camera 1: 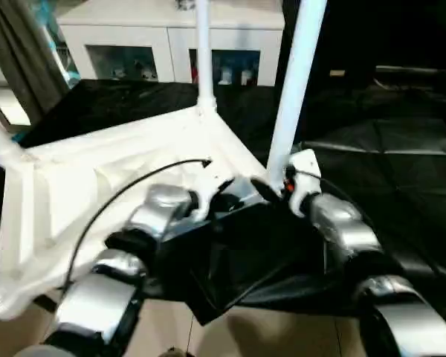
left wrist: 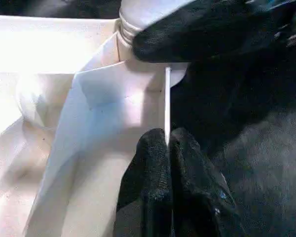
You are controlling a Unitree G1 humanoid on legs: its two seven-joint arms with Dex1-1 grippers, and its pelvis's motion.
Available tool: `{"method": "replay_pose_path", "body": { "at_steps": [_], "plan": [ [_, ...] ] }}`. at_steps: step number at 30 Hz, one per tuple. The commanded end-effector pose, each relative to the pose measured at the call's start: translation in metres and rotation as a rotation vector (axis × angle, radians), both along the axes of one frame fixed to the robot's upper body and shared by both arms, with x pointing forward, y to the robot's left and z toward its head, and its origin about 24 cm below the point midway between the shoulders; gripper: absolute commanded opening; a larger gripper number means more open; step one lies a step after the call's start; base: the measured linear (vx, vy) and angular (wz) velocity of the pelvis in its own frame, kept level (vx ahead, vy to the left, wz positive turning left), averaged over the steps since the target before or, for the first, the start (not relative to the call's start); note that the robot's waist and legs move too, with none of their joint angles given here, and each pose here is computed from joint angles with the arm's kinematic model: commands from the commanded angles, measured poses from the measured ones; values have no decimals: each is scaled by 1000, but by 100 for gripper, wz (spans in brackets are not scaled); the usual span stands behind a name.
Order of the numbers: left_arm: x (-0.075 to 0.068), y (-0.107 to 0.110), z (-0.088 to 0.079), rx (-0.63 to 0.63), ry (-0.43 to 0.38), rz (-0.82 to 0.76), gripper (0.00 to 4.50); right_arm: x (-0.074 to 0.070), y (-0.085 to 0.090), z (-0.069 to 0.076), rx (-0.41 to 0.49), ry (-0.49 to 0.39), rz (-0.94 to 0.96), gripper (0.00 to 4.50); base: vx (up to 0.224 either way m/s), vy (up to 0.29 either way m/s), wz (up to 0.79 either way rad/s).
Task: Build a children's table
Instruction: Rotate leg to tighten
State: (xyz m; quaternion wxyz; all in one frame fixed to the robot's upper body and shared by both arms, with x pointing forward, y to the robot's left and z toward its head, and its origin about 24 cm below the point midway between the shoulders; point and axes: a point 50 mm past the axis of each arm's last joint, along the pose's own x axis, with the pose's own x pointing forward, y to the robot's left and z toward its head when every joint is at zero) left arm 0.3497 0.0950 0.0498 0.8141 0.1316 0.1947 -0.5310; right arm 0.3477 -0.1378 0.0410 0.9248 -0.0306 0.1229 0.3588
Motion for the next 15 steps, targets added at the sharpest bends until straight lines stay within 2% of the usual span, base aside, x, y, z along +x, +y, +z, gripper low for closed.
{"method": "replay_pose_path", "body": {
  "at_steps": [1, 4, 5, 8, 9, 13, 15],
  "plan": [
    [-5, -10, 5, -36, -14, -115, 0, -13, 19, 0, 5, 18, 246, 387, 0, 0, 0],
    [-9, 2, 4, -10, 17, -173, 0, -19, 6, 5, -15, 13, 350, 387, 0, 0, 0],
    [-10, 6, 3, -3, 27, -190, 0, -20, 3, 7, -20, 13, 374, 362, 0, 0, 0],
    [-12, 15, 4, 11, 51, -225, 0, -22, -4, 11, -28, 13, 423, 351, 0, 0, 0],
    [-13, 17, 5, 13, 53, -230, 0, -22, -4, 12, -28, 14, 427, 325, 0, 0, 0],
    [-12, 20, 6, 15, 55, -236, 0, -22, -4, 14, -21, 19, 442, 307, 0, 0, 0],
    [-12, 21, 7, 14, 57, -236, 0, -23, -2, 14, -15, 27, 459, 280, 0, 0, 0]
  ]
}}
